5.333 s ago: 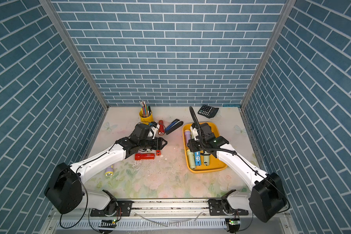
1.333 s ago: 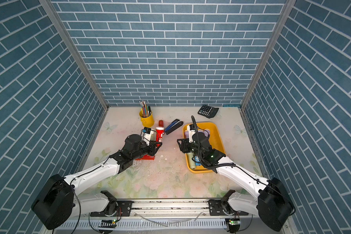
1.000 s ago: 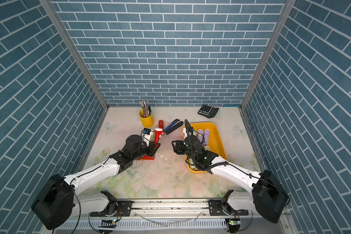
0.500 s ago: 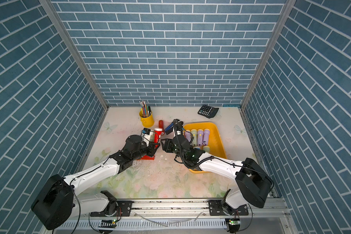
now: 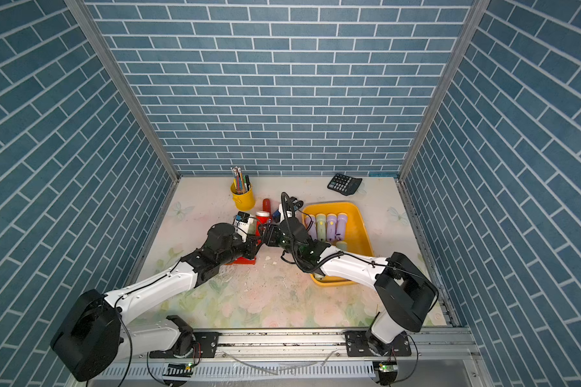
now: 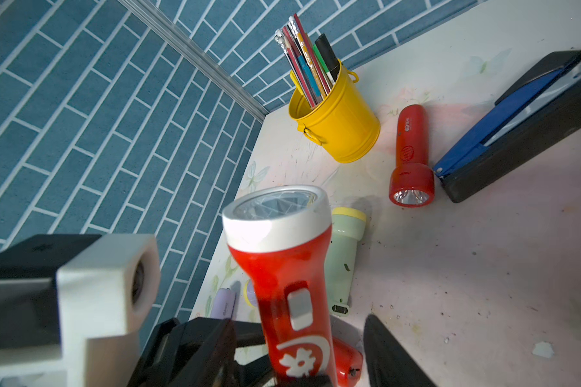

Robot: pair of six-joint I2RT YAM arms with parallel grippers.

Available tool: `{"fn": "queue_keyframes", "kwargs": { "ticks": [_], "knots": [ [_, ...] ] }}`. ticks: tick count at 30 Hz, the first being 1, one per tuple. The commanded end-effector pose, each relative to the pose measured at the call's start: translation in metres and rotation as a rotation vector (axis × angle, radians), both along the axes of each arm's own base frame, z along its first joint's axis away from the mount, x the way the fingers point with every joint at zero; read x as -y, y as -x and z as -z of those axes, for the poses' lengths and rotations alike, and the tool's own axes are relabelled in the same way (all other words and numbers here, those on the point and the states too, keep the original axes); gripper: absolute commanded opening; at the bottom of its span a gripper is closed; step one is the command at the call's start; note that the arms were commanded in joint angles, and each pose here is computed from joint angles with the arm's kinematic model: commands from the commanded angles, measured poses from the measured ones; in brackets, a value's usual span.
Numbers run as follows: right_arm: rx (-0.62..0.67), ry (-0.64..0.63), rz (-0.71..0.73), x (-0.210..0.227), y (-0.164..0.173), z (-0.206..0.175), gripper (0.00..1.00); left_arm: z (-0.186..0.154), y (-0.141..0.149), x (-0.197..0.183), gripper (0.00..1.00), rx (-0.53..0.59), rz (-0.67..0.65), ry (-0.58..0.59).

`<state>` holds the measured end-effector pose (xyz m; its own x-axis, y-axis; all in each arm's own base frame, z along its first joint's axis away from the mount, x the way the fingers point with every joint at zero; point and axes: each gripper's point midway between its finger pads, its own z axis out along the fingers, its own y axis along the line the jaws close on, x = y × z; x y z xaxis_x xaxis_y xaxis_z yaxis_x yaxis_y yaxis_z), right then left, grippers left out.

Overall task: Put the flashlights into the storage boxes
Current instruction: Place the flashlight at the storage box.

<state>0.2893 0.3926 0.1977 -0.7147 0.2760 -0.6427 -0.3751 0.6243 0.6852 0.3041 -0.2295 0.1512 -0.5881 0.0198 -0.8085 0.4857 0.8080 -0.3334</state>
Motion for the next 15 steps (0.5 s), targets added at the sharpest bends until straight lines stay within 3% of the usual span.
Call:
{"fn": "queue_keyframes", "kwargs": {
  "ticks": [1,9,15],
  "knots": [
    [0.035,-0.054,-0.023,-0.015,-0.004,-0.022,0.60,-0.020,0.000,0.007,0.17,0.066,0.033,0.044],
    [0.042,-0.075,-0.032,-0.023,-0.011,-0.022,0.53,-0.023,0.003,0.012,0.17,0.080,0.063,0.081],
    [0.055,-0.098,-0.063,-0.029,-0.011,-0.027,0.36,-0.021,0.003,0.013,0.17,0.074,0.063,0.084]
  ]
}}
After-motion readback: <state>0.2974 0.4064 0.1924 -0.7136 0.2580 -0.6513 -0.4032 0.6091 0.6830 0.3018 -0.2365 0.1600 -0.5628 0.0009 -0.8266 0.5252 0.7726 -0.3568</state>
